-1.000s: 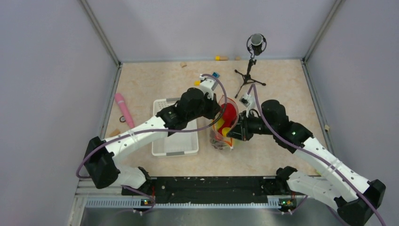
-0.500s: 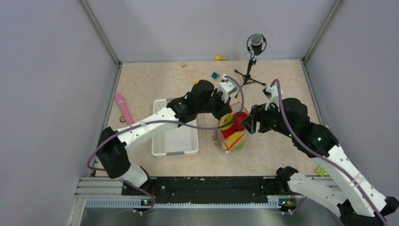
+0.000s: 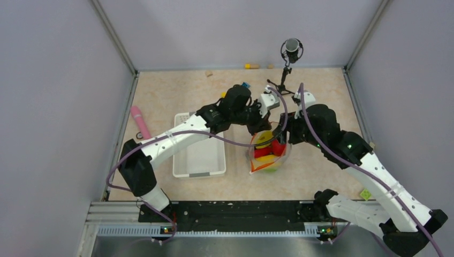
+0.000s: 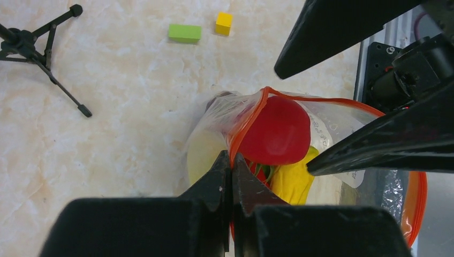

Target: Place the food in the zip-top bag and seal the zipper

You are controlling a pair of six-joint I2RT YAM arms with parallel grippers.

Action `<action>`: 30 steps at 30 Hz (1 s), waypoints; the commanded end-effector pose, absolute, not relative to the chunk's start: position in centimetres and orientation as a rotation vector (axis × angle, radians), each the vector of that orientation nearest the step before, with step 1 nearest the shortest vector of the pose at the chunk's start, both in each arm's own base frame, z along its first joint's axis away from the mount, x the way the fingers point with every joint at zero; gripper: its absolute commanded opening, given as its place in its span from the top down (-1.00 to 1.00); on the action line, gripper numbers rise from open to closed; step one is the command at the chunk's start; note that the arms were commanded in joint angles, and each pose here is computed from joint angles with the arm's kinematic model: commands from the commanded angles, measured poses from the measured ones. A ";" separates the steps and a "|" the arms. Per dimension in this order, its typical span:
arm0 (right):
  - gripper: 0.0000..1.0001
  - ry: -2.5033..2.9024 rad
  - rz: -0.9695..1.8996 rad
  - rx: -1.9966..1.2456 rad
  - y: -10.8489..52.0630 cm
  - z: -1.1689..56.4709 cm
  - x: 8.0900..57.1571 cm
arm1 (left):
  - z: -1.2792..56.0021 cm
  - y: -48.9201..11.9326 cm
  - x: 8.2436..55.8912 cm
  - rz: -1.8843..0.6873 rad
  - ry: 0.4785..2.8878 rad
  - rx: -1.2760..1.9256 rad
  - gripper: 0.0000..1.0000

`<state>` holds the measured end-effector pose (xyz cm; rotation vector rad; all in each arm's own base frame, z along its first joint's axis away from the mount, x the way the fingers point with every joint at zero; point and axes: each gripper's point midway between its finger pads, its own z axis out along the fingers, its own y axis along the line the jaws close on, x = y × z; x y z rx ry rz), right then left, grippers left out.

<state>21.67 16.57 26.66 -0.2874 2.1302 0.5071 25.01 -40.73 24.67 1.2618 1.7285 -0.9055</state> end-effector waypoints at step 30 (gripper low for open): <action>1.00 2.113 0.341 0.243 13.4 23.4 25.4 | 24.1 -32.1 14.1 -1.180 1.464 0.857 -0.96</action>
